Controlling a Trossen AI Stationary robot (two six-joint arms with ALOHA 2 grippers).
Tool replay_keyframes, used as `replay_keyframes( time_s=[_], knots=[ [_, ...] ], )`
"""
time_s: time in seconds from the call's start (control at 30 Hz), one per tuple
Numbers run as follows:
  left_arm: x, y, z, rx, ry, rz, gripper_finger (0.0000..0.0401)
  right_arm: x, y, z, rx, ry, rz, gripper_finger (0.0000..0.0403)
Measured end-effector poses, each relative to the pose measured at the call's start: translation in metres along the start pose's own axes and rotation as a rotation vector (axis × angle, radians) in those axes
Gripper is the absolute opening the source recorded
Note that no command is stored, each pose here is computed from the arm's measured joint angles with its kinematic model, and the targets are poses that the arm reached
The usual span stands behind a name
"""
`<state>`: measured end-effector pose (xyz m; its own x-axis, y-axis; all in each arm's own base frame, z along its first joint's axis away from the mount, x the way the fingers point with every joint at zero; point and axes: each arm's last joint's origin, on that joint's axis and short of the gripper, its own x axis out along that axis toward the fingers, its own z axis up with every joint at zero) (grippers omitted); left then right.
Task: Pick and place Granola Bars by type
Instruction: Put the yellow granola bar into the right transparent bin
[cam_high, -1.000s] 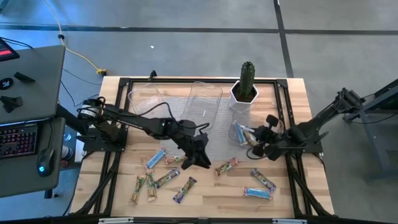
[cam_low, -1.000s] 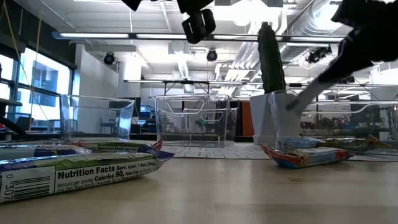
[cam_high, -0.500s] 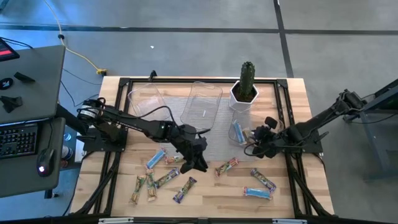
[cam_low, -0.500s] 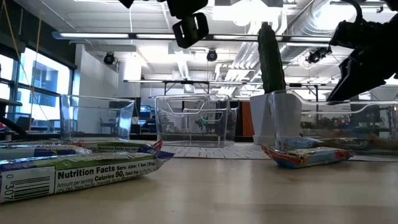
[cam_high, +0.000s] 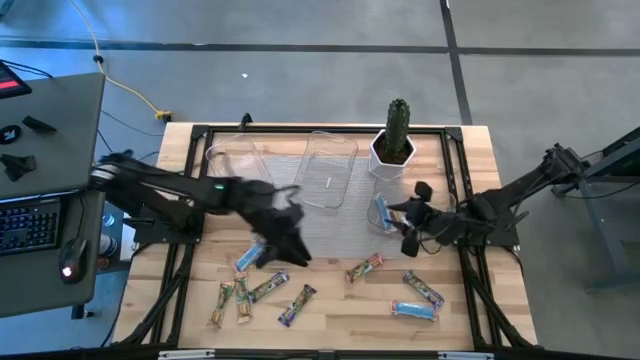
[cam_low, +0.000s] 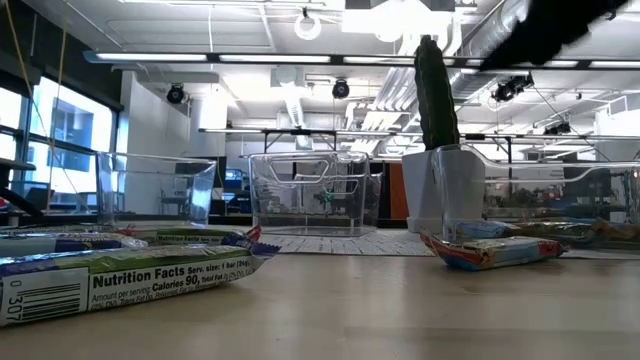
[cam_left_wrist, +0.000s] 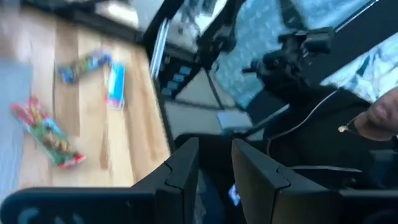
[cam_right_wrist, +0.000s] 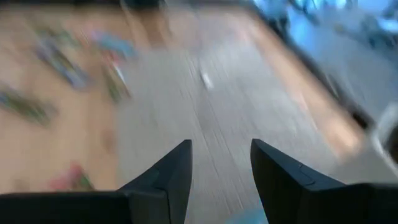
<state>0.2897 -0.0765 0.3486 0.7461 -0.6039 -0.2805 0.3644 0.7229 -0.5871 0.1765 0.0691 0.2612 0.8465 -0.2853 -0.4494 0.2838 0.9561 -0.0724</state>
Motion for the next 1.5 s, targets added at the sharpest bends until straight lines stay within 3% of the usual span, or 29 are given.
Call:
replay_keyframes(
  time_s=[0.13, 0.27, 0.4, 0.63, 0.77, 1.0, 1.1, 1.27, 1.5],
  knots=[
    [-0.042, -0.048, -0.012, 0.121, -0.051, 0.079, 0.0092, -0.004, 0.007, 0.026, -0.039, -0.205, 0.085, 0.0146],
    [-0.075, -0.079, -0.042, 0.214, -0.087, 0.329, 0.0092, -0.008, 0.01, 0.039, -0.103, -0.325, 0.128, 0.0146],
    [-0.073, -0.081, -0.077, 0.099, -0.159, 0.53, 0.0092, -0.009, 0.009, 0.043, -0.144, -0.361, 0.084, 0.0145],
    [-0.039, -0.055, -0.126, -0.024, -0.089, 0.655, 0.0092, -0.006, 0.011, 0.039, -0.17, -0.361, 0.158, 0.0144],
    [-0.023, -0.048, -0.136, -0.099, -0.076, 0.704, 0.0092, -0.002, 0.013, 0.036, -0.168, -0.345, 0.203, 0.0153],
    [-0.005, -0.043, -0.145, 0.025, 0.015, 0.723, 0.0092, 0.017, 0.025, 0.029, -0.225, -0.302, 0.199, 0.0185],
    [-0.002, -0.042, -0.148, 0.022, 0.061, 0.699, 0.0092, 0.027, 0.029, 0.024, -0.247, -0.262, 0.181, 0.0192],
    [0.001, -0.041, -0.158, -0.149, 0.204, 0.639, 0.0093, 0.038, 0.035, 0.016, -0.279, -0.215, 0.156, 0.0193],
    [0.003, -0.032, -0.181, -0.398, 0.495, 0.688, 0.0093, 0.048, 0.039, 0.01, -0.304, -0.176, 0.138, 0.0193]
  ],
)
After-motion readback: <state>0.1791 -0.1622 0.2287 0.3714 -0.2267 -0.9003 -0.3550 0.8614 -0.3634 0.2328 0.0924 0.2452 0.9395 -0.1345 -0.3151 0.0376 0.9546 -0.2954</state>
